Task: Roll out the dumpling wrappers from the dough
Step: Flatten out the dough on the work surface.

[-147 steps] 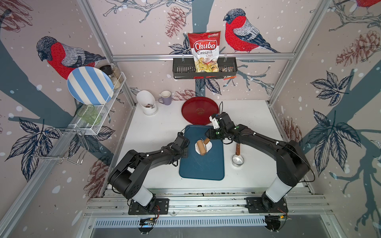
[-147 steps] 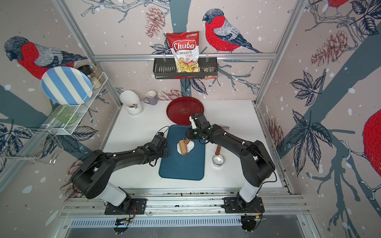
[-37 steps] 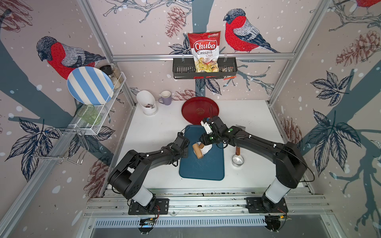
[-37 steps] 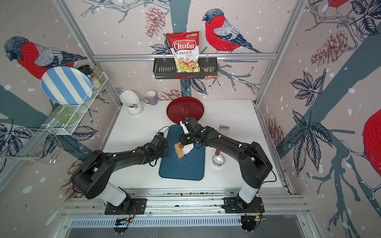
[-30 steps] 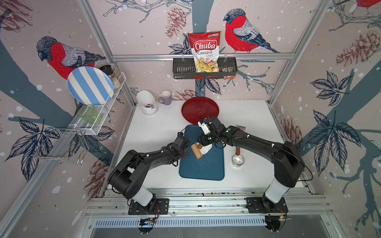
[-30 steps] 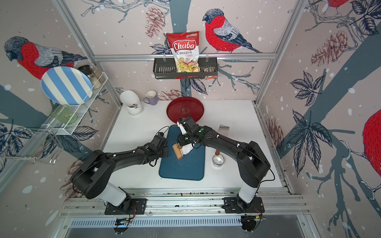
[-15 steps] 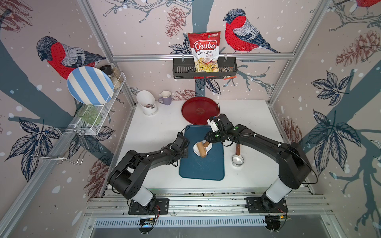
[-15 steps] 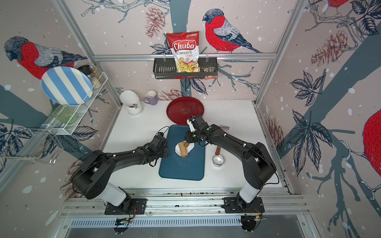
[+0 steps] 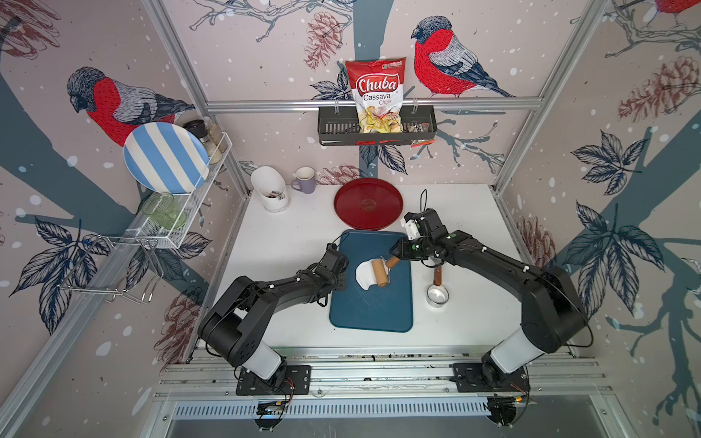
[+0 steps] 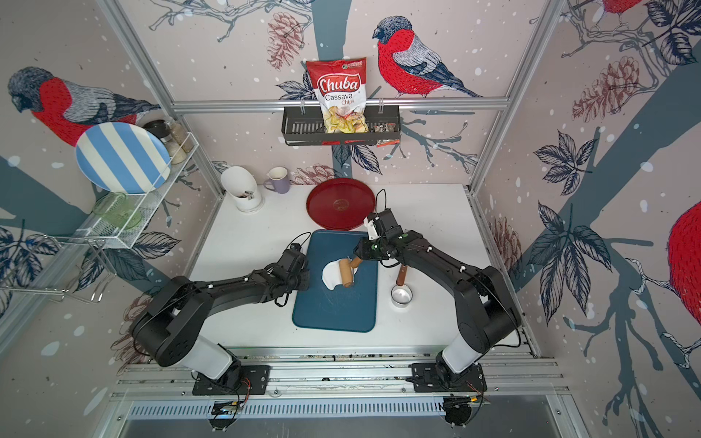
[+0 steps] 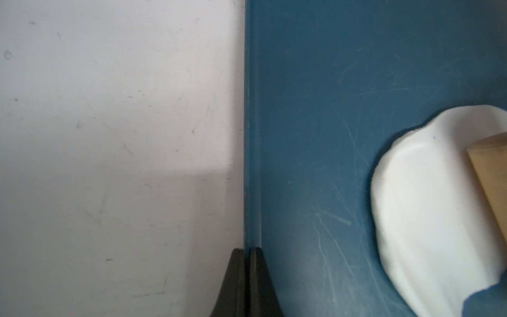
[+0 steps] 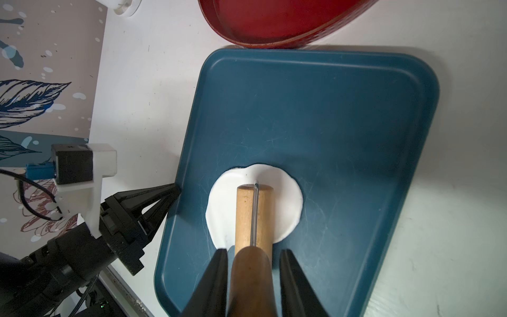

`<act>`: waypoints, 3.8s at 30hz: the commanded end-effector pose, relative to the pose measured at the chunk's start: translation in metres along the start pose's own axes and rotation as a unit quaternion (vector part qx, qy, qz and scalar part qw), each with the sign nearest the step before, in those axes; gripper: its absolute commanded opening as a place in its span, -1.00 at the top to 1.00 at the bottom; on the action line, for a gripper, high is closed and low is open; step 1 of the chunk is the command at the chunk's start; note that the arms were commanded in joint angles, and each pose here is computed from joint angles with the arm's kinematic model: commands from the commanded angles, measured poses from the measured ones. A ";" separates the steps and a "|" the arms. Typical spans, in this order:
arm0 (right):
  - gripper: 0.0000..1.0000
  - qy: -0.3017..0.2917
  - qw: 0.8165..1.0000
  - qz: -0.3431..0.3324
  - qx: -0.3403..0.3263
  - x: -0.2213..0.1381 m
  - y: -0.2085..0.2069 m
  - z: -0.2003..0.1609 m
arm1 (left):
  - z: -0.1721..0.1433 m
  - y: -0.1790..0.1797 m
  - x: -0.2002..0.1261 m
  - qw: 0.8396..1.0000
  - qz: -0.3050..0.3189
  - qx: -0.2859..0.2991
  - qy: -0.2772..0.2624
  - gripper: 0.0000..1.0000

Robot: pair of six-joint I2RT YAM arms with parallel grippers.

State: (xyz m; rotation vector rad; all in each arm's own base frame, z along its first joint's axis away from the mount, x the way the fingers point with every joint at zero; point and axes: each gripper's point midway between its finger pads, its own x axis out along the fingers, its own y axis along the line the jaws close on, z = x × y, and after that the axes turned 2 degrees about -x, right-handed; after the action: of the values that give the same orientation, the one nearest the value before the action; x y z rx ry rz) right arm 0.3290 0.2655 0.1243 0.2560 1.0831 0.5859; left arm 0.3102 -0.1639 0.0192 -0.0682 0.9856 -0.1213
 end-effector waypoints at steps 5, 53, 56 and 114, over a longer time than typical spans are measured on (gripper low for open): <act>1.00 0.027 0.995 -0.093 0.025 -0.006 -0.052 -0.022 | -0.025 0.019 0.002 0.998 0.041 -0.001 0.046 1.00; 1.00 -0.061 0.996 0.067 -0.027 -0.005 0.078 0.046 | -0.026 0.016 0.002 0.998 0.032 0.002 0.049 1.00; 1.00 -0.036 0.997 0.070 -0.013 0.009 0.078 0.043 | -0.026 0.016 0.002 0.998 0.032 0.002 0.048 1.00; 1.00 -0.065 0.997 0.045 0.026 -0.006 0.047 0.034 | -0.024 0.017 -0.001 0.999 0.031 -0.001 0.040 1.00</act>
State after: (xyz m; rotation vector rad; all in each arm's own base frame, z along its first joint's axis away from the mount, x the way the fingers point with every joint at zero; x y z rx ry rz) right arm 0.3352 0.2963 0.1648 0.3418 0.9749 0.6167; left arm 0.3087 -0.1638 0.0200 -0.0787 0.9815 -0.1245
